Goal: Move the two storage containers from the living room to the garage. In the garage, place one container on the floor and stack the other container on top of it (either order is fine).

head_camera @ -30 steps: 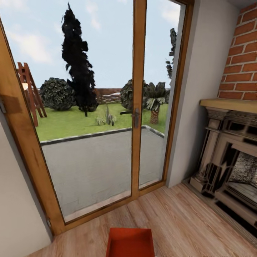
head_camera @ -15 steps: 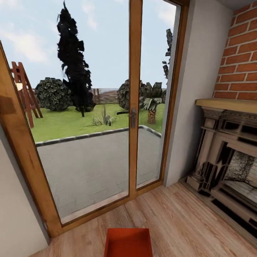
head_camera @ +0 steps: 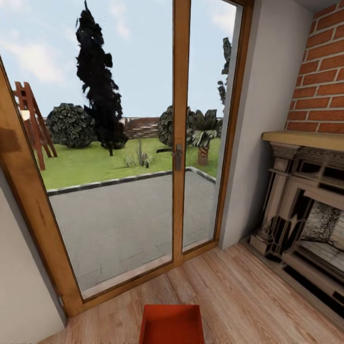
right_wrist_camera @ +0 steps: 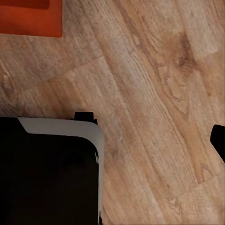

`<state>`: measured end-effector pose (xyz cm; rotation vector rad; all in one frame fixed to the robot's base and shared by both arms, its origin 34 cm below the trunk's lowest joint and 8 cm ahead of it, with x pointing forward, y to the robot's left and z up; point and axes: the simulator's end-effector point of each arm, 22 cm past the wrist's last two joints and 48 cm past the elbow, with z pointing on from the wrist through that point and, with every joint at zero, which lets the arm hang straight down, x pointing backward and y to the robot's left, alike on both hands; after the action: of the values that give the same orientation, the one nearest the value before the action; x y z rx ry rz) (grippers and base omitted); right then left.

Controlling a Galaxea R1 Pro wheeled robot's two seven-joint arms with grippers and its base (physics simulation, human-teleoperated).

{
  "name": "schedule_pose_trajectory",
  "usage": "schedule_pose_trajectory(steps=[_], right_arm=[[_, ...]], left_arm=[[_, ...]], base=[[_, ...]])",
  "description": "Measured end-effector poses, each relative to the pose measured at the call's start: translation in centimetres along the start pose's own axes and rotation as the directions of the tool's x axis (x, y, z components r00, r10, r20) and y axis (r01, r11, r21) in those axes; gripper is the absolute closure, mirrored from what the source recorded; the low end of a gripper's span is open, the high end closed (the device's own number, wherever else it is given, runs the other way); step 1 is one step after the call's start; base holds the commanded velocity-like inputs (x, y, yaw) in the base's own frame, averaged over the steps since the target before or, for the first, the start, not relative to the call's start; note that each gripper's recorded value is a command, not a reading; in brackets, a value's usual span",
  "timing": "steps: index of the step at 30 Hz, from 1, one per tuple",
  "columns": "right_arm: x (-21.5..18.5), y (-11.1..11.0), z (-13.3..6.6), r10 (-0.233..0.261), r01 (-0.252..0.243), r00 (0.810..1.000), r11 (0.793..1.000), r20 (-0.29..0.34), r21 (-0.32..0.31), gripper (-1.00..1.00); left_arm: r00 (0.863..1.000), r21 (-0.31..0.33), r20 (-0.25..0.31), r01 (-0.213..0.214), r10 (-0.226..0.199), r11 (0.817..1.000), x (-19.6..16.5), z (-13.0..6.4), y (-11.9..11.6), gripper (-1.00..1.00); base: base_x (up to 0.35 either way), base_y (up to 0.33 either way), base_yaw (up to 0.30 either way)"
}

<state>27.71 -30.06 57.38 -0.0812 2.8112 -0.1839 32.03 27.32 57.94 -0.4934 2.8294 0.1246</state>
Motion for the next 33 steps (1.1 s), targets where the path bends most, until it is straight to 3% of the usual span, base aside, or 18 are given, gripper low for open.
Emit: schedule_pose_trajectory(steps=[33], right_arm=[[2.1, 0.2, 0.1, -0.01, 0.01, 0.999, 1.0, -0.052, -0.015, -1.0]], left_arm=[[0.999, -0.029, -0.032, -0.023, 0.022, 0.999, 1.0, 0.6, 1.8, -1.0]], base=[[0.0, 0.0, 0.0]])
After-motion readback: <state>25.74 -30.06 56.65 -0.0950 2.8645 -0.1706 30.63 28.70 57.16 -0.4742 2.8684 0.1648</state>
